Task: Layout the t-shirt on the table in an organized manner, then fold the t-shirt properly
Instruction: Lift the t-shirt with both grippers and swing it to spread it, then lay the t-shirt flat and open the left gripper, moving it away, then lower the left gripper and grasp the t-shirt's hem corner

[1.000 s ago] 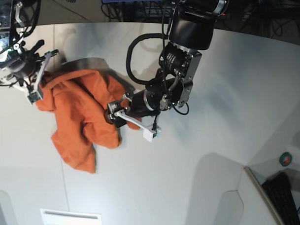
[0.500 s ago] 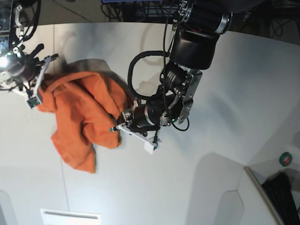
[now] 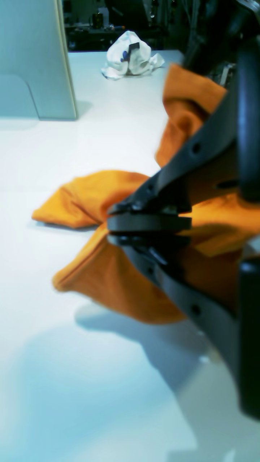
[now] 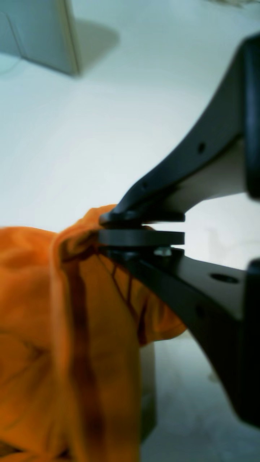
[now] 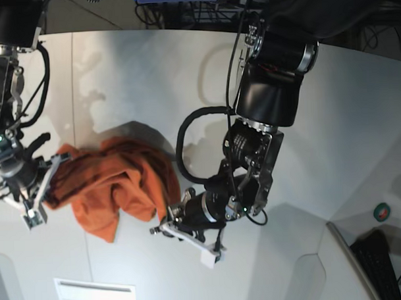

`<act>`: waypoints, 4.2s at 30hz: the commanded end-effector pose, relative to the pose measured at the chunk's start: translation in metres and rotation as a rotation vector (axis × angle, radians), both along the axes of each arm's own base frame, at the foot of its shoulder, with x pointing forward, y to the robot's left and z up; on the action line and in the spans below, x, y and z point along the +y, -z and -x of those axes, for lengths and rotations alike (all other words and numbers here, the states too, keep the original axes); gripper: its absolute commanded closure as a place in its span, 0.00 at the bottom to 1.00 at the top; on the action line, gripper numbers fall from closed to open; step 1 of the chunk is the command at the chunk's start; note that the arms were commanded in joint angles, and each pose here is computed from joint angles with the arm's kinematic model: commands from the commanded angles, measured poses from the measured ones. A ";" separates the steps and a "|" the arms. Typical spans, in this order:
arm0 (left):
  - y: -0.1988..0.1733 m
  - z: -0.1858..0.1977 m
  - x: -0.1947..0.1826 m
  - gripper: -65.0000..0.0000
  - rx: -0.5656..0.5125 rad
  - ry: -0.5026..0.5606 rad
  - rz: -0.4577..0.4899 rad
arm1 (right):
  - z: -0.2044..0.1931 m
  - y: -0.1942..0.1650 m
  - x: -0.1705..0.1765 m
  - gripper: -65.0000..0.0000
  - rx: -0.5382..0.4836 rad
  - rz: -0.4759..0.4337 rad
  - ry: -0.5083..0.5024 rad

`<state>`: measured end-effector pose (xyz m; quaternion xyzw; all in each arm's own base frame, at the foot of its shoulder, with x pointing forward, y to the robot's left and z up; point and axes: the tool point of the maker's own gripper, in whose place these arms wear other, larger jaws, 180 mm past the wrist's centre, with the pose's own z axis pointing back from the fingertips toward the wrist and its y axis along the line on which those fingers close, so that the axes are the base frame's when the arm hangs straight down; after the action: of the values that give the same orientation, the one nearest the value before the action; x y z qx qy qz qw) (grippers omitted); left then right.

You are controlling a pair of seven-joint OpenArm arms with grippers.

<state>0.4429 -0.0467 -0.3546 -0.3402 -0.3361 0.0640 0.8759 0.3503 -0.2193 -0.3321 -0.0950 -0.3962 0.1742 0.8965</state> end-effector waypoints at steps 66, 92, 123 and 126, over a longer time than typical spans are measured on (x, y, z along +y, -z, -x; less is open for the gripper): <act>0.009 0.163 0.217 0.22 -0.072 -0.466 -0.191 | 0.068 0.113 -0.038 0.47 0.275 -0.209 0.245; 0.022 0.153 0.136 0.64 -0.049 -0.259 -0.133 | 0.088 0.103 -0.030 1.00 0.285 -0.199 0.260; 0.057 0.152 0.078 0.33 0.339 -0.222 -0.253 | 0.090 0.103 -0.030 1.00 0.286 -0.197 0.261; 0.046 0.148 0.066 0.33 0.366 -0.153 -0.242 | 0.090 0.103 -0.031 1.00 0.286 -0.197 0.263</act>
<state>0.2880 0.0240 -0.4111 -0.1772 -0.1888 0.1563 0.9532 0.2497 -0.2454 -0.4454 -0.0267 -0.2444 0.0271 0.9689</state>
